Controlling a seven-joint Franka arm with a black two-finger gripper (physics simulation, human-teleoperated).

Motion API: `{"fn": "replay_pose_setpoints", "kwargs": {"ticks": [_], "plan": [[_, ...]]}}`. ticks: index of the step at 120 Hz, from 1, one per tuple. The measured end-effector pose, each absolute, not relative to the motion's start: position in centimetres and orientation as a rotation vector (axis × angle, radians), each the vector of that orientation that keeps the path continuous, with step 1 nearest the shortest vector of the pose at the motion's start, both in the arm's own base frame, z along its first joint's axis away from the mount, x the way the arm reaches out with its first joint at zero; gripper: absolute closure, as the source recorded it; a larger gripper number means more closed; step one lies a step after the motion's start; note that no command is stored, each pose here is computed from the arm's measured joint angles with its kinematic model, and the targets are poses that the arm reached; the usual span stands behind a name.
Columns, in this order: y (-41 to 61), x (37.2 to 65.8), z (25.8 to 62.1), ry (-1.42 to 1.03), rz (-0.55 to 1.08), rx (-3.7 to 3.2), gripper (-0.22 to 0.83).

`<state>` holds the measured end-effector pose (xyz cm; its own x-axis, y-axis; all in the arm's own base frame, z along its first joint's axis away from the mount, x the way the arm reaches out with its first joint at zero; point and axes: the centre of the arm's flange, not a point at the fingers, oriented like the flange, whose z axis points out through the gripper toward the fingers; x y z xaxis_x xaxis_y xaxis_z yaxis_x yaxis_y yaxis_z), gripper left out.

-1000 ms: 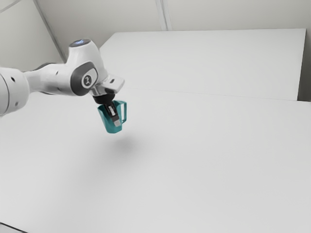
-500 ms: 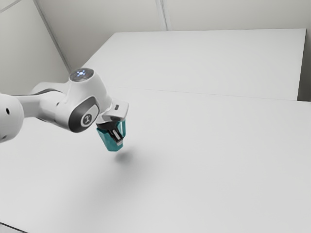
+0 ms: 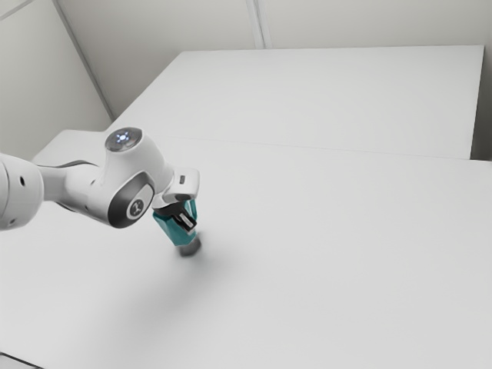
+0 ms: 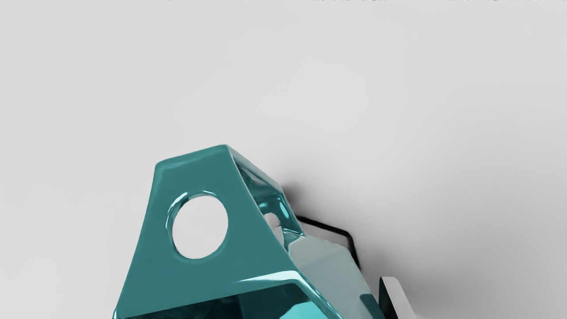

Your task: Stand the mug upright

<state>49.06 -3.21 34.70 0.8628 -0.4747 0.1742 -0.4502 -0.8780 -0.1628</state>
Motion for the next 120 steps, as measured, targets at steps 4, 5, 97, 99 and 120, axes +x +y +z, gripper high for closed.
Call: {"fn": "replay_pose_setpoints", "kwargs": {"ticks": [4,5,97,99,120], "plan": [[-3.2,49.1,34.5,0.722,-0.322,-2.921,0.74],[-3.1,49.1,34.5,0.721,-0.323,-2.921,0.74],[-3.6,49.2,31.6,0.682,-0.336,-2.957,0.70],[-3.6,49.2,31.6,0.682,-0.336,-2.958,0.68],[-3.8,49.2,31.8,0.683,-0.339,-2.956,0.48]]}}
